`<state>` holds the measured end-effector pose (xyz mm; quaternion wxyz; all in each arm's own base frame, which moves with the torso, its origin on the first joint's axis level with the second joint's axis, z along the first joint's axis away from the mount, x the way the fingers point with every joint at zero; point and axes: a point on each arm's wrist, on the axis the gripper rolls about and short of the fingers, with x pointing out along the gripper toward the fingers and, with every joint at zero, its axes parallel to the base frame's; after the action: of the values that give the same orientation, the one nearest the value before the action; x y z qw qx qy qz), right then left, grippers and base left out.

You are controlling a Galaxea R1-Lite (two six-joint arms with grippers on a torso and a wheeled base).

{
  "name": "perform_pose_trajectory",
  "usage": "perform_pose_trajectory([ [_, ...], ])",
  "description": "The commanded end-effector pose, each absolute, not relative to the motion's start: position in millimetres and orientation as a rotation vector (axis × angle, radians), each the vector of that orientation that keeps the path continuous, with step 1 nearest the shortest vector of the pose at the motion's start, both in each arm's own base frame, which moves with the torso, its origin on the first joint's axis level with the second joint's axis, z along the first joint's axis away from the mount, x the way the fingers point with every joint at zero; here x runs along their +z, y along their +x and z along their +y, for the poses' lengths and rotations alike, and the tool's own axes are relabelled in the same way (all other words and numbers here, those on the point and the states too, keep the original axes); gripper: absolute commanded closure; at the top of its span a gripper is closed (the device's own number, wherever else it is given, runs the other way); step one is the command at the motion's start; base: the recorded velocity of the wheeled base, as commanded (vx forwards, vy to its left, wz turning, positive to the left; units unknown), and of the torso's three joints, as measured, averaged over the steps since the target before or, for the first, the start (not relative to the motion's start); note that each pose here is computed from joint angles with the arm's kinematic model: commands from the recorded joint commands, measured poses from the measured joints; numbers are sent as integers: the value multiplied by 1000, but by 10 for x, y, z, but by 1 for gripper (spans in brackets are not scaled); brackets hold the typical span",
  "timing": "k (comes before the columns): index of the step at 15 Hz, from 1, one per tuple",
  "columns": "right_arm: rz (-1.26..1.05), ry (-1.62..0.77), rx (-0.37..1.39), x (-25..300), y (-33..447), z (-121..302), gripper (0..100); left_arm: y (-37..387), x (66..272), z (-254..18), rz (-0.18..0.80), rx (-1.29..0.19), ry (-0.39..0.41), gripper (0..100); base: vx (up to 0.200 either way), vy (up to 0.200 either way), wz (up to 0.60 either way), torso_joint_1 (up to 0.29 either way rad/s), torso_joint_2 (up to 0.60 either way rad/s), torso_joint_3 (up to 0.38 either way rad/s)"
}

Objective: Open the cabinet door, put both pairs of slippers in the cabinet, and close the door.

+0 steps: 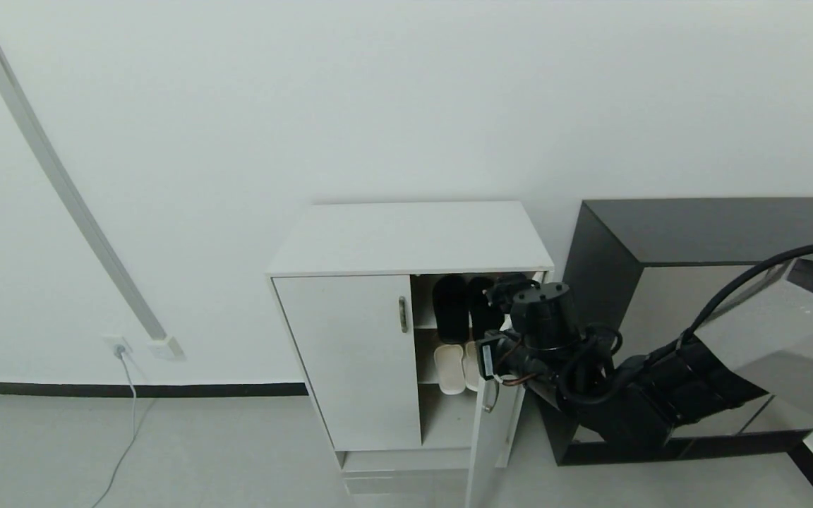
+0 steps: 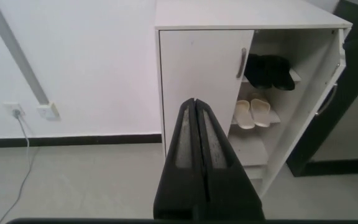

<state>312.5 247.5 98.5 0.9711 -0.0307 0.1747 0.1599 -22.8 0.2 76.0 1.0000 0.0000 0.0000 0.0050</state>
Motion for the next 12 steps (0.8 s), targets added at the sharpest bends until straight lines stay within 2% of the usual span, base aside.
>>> perform_pose_trajectory([
  [1, 362, -70, 326, 879, 3061, 2344, 100, -228, 759, 2, 0, 11, 0, 100, 0, 0, 0, 0, 0, 0],
  [4, 399, -75, 337, 703, 2993, 2205, 100, -228, 759, 2, 0, 11, 0, 100, 0, 0, 0, 0, 0, 0],
  [11, 412, -76, 318, 441, 3134, 2223, 100, -228, 759, 2, 0, 9, 0, 100, 0, 0, 0, 0, 0, 0],
  [12, 411, -75, 318, 438, 3135, 2224, 100, -228, 759, 2, 0, 9, 0, 100, 200, 0, 0, 2, 7, 2],
])
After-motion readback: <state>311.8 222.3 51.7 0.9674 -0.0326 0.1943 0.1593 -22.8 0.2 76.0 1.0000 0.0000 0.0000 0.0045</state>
